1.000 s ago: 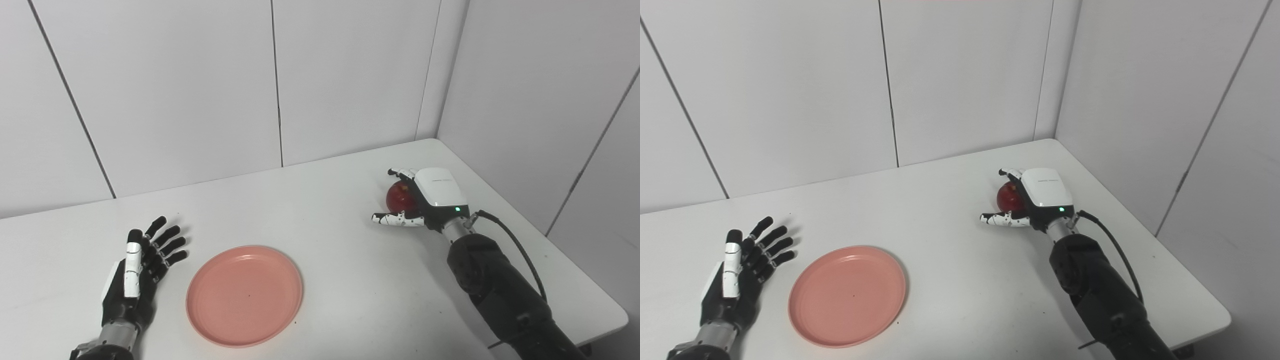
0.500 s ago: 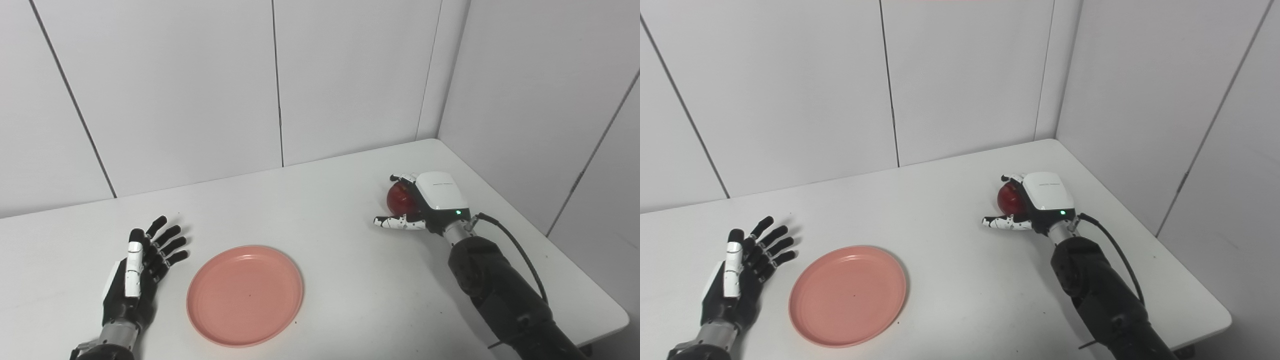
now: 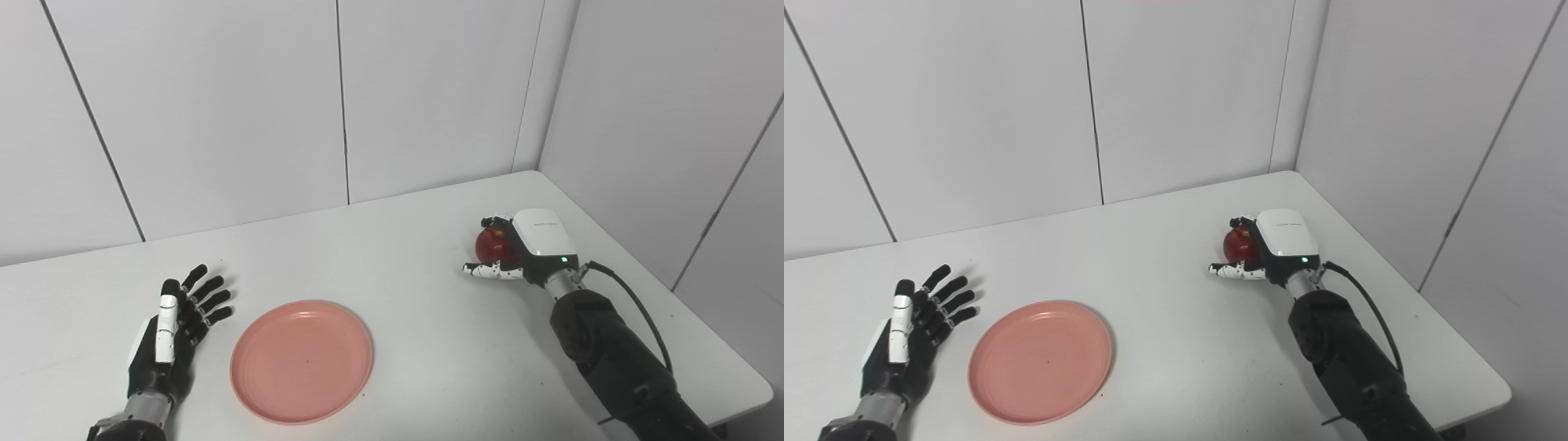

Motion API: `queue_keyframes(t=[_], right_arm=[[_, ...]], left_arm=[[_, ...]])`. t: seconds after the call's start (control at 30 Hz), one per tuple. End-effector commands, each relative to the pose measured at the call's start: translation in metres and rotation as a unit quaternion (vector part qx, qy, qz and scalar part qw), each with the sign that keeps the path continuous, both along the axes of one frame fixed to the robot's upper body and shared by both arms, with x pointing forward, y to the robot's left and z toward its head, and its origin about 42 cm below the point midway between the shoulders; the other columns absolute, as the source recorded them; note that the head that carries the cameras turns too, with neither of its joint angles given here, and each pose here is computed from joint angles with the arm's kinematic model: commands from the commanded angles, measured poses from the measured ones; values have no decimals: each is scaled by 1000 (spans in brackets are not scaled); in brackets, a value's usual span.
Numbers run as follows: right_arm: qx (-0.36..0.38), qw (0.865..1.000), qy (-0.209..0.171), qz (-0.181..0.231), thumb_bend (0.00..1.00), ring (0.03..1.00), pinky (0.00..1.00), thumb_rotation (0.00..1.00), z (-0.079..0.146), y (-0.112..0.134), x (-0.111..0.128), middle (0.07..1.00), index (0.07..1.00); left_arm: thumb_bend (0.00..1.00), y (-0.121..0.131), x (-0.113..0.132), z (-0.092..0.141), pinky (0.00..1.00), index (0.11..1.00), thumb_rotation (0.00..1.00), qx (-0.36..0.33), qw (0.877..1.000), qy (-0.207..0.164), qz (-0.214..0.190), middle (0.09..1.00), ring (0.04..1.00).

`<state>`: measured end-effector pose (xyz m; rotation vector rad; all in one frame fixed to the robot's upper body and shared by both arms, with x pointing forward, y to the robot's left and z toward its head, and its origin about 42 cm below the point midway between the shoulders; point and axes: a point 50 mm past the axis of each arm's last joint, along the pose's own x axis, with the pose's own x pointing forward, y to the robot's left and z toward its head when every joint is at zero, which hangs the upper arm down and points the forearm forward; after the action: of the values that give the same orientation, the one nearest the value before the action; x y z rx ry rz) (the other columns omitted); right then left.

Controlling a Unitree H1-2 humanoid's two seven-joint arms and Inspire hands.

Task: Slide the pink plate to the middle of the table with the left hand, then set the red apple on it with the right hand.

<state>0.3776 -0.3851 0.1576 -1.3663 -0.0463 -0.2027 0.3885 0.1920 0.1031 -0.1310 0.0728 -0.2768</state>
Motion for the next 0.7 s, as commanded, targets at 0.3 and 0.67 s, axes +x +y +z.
queue_keyframes(t=[0.3, 0.67], right_arm=[[22, 998, -60, 5, 501, 180, 128, 152, 23, -2, 13, 271, 478], [25, 998, -52, 13, 501, 189, 134, 154, 27, 0, 12, 280, 480]], left_arm=[[667, -1, -11, -19, 754, 869, 985, 9, 999, 51, 0, 844, 809], [663, -2, -11, -19, 753, 862, 979, 4, 999, 52, 2, 844, 812]])
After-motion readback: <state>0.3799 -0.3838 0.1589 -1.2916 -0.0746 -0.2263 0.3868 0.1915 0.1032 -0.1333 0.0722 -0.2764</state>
